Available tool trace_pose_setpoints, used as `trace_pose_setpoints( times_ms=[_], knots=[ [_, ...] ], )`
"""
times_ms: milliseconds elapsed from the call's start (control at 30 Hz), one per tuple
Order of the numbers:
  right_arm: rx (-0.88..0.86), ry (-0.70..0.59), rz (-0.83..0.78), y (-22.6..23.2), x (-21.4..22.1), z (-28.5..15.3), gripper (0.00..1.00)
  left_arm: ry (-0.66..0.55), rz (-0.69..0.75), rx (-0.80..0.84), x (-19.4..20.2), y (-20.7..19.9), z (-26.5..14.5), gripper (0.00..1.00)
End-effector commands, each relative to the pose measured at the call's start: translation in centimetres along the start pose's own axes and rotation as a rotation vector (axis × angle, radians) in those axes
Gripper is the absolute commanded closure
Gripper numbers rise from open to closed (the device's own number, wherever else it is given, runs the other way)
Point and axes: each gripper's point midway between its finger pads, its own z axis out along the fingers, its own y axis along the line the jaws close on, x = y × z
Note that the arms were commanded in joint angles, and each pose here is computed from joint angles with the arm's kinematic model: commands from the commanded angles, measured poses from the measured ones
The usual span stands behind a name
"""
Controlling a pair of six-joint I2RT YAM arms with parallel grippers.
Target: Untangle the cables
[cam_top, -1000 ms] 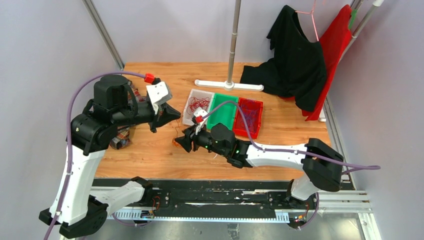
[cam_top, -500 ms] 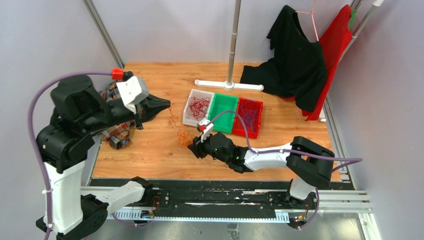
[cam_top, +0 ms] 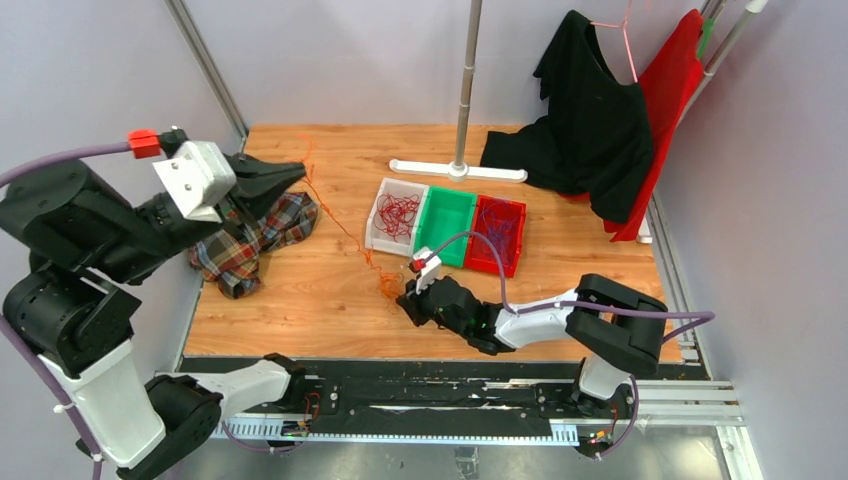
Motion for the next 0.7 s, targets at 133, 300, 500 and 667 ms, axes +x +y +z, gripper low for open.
trace_pose_setpoints(
  times_ms=[133, 300, 500, 667],
  knots=[
    [0.143, 0.062, 0.036, -4.0, 4.5, -1.4, 1.0, -0.177, 0.181, -0.352, -7.0, 6.3, -3.2, 1.0],
    [0.191, 0.089, 0.057, -5.2, 5.8, -2.6, 0.99, -0.329, 0.215, -0.565, -11.1, 9.2, -6.1, 1.0],
    [0.106, 0.051, 0.05, -3.5, 3.6, -3.1, 0.89, -0.328, 0.188, -0.471, -10.3, 7.8, -4.9, 1.0],
    [0.007, 0.012, 0.0, -0.8, -1.5, -4.5, 0.63, -0.253, 0.091, -0.331, -6.0, 5.5, -2.0, 0.99]
  ],
)
